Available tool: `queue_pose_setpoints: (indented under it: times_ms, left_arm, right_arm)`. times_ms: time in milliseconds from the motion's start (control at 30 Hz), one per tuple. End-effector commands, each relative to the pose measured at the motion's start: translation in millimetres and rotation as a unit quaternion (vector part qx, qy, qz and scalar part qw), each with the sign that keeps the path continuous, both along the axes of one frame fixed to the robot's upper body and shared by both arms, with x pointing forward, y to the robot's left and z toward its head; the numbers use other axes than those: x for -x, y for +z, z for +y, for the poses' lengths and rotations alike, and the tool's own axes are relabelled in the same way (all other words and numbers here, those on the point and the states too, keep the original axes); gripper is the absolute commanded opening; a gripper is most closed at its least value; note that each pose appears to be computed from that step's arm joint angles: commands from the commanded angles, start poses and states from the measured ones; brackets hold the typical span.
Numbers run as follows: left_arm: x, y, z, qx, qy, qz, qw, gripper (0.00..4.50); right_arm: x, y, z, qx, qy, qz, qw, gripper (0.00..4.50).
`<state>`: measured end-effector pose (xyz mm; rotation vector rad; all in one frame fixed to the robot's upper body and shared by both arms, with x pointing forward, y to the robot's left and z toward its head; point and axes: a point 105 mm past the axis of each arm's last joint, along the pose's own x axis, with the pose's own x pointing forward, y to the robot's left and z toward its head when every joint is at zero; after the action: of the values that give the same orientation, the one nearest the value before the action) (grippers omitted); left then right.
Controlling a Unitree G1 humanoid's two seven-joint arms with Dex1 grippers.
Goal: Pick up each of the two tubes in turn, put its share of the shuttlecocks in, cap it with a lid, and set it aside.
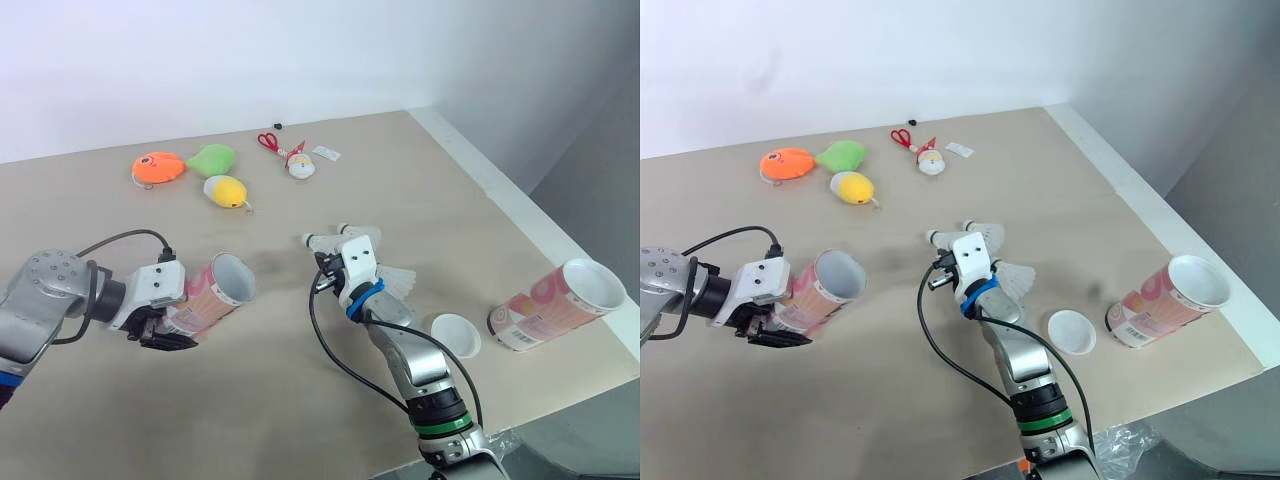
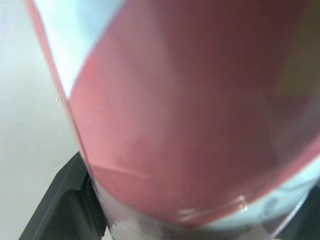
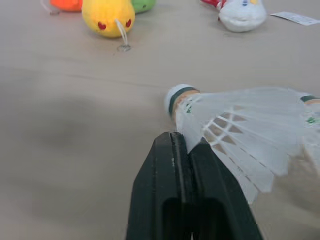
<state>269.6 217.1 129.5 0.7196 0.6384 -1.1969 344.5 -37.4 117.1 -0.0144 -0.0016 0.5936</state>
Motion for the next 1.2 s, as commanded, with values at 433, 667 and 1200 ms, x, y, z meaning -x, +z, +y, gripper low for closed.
queue_pose_setpoints:
  times_ms: [433,667,1200]
  left_arm:
    - [-5,-7,-5,-0.004,0.011,0.022,1.0,3.34]
    - [-3,-8,-8,0.001,0.01,0.024,1.0,3.34]
    - [-7,-11,-16,0.009,-0.004,0.03,0.999,3.34]
  right_arm:
    - [80,81,47,0.123,0.395,-0.118,0.903,0.04]
    - [77,90,63,0.108,0.405,-0.122,0.9,0.71]
    - [95,64,-57,0.073,0.078,-0.118,0.987,4.46]
